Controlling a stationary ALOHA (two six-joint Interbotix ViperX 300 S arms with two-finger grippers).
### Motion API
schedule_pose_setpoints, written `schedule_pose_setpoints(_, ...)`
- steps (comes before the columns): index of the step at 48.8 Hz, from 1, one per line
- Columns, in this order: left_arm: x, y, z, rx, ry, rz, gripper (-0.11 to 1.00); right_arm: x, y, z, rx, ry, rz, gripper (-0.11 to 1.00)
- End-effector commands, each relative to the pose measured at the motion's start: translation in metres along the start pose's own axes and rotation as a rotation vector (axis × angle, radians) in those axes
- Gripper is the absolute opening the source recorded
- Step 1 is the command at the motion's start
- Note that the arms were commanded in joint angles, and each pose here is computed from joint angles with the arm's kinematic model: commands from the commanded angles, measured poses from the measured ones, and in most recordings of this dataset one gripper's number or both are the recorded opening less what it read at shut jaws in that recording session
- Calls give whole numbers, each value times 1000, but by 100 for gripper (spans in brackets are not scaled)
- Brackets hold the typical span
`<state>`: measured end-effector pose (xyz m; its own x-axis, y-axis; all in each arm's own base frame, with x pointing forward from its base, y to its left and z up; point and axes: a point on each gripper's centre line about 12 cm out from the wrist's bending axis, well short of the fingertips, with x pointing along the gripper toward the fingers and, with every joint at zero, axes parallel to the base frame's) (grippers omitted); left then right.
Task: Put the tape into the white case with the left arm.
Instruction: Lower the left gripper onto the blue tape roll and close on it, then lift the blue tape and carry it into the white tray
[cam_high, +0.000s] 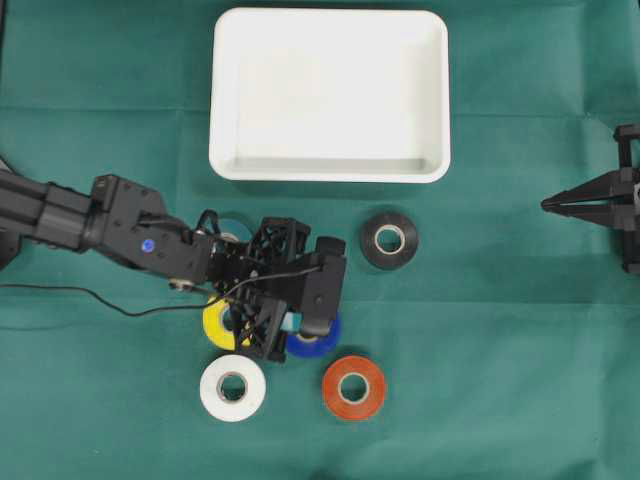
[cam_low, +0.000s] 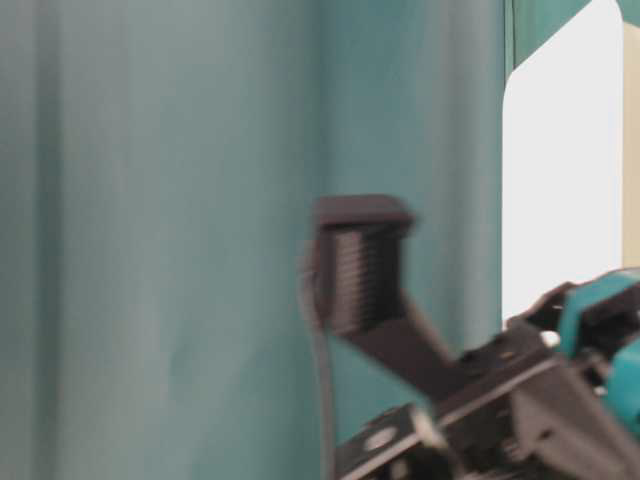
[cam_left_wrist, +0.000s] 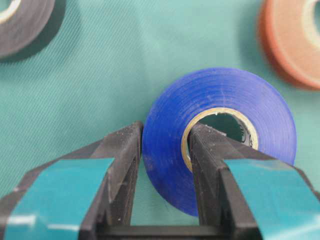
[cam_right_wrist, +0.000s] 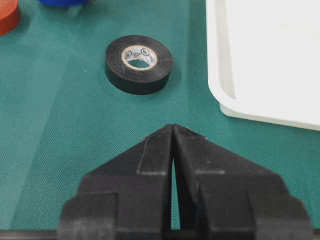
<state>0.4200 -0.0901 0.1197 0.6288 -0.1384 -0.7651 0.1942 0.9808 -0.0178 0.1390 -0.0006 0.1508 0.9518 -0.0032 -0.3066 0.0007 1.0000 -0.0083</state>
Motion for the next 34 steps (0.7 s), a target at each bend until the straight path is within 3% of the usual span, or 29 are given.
schedule_pose_setpoints(1,-27,-9,30,15,-92,-16,27,1,0,5,2,-14,-1,-9)
schedule_pose_setpoints(21,-62,-15,47,27,-96,-25,27,1,0,5,2,-15,-1,-9)
schedule_pose_setpoints(34,-61,14,40,-20,-60,20,27,1,0,5,2,-14,-1,-9)
